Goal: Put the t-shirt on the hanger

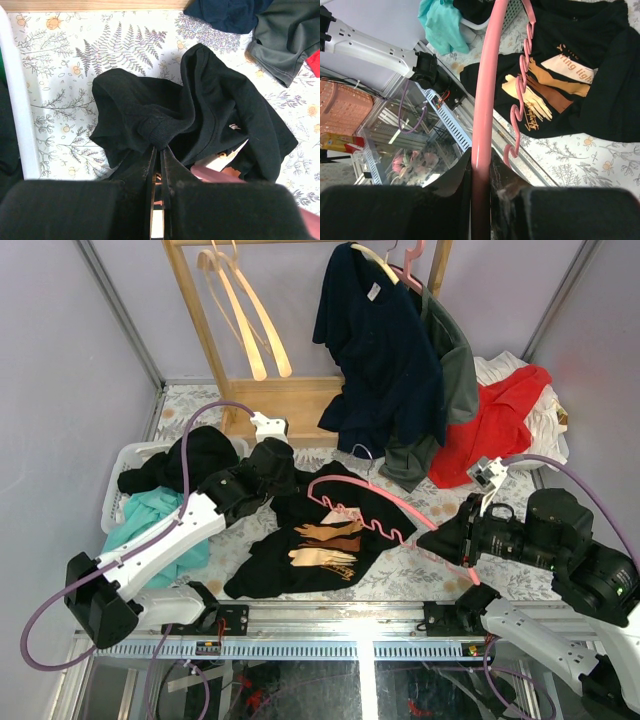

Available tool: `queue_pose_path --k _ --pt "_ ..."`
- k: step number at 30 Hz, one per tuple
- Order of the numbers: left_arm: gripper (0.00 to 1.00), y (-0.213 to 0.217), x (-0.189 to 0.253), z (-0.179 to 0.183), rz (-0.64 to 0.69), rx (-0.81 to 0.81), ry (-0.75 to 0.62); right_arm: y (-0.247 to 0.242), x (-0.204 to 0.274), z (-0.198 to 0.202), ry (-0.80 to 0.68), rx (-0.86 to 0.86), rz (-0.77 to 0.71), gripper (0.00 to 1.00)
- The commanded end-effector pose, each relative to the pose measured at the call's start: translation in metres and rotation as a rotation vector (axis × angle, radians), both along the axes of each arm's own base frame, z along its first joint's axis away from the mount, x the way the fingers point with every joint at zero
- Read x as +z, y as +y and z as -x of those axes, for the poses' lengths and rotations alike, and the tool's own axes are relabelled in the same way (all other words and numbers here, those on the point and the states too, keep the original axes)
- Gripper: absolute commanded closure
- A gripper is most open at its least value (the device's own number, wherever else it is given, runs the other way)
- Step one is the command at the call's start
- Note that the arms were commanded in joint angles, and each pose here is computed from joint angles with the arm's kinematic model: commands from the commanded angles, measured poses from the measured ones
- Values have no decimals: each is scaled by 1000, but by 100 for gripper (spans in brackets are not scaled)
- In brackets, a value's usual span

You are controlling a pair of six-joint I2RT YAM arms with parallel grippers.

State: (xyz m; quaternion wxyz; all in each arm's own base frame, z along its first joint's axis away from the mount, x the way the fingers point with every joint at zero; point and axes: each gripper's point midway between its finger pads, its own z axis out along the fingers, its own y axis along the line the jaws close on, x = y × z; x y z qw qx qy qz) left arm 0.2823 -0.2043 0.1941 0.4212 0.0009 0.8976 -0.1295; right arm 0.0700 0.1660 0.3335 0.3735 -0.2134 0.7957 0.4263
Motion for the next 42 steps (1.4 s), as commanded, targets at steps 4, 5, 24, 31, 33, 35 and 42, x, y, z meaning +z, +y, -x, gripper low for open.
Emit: queue_pose_path --k 4,5,24,31,33,35,42 --pt "98 9 -3 5 -35 3 4 1 45 -9 -175 -8 -81 100" --pt "98 9 -4 5 -38 3 5 2 46 -9 -178 -2 -86 100" --pt "98 10 11 3 -30 6 -17 29 21 -18 -136 73 -124 100" --pt "98 5 17 3 -9 -8 -19 32 4 -24 -112 58 -116 100" --pt "98 3 21 5 5 -18 -20 33 -2 -28 -111 45 -105 100" --pt "98 -3 28 7 37 -39 -16 33 -4 -33 -120 30 -100 100" --pt "97 -25 72 14 136 -110 -64 40 5 -36 -174 47 -163 100"
